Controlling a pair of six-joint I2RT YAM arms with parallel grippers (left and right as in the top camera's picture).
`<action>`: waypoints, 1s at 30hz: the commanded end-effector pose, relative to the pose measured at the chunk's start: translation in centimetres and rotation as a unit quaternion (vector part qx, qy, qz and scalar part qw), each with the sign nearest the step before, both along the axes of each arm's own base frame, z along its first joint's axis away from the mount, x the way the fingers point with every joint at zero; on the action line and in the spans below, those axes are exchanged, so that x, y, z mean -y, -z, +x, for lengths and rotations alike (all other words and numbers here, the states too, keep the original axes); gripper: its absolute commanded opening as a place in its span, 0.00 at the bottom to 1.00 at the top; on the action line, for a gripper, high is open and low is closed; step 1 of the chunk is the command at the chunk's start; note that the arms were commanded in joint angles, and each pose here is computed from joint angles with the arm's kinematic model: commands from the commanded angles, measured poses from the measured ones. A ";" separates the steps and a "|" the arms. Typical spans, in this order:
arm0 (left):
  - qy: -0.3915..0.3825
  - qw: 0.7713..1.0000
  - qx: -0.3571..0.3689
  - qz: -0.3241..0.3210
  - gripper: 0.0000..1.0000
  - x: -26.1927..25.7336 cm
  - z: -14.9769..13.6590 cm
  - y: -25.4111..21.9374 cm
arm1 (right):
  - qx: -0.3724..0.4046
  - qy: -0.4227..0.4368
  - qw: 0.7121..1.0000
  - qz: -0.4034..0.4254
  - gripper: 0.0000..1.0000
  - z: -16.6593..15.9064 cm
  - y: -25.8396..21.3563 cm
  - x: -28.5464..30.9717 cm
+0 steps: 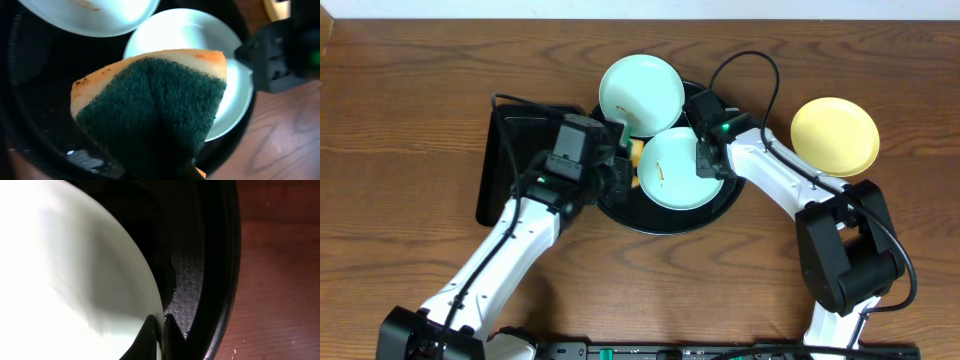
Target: Clean dirty plates on tray and stack at the side
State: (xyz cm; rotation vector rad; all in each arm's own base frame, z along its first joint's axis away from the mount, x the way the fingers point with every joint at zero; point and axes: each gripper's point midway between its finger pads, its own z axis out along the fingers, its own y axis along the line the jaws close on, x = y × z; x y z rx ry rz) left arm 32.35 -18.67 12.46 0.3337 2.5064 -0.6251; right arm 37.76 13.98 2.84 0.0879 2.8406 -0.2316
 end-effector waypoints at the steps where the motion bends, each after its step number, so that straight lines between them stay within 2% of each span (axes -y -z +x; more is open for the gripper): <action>1: -0.011 1.000 -0.019 -0.014 0.08 1.3 -0.3 0.6 | 0.005 0.012 1.000 -0.020 0.01 -0.3 0.1 0.6; 12: 0.020 0.999 -0.030 -0.003 0.08 5.7 0.5 5.8 | -0.018 -0.015 1.000 0.011 0.01 -0.9 0.5 -0.7; 19: 0.020 0.998 -0.059 0.015 0.08 5.8 0.4 9.2 | -0.019 -0.017 1.000 0.014 0.01 -0.9 0.5 -0.8; 24: 0.002 0.998 -0.048 0.038 0.08 5.0 1.2 9.9 | -0.020 -0.017 1.000 0.014 0.01 -0.9 0.5 -0.8; 30: 0.002 0.998 -0.044 0.036 0.08 5.1 1.4 9.8 | -0.021 -0.017 1.000 0.015 0.01 -1.0 0.6 -0.8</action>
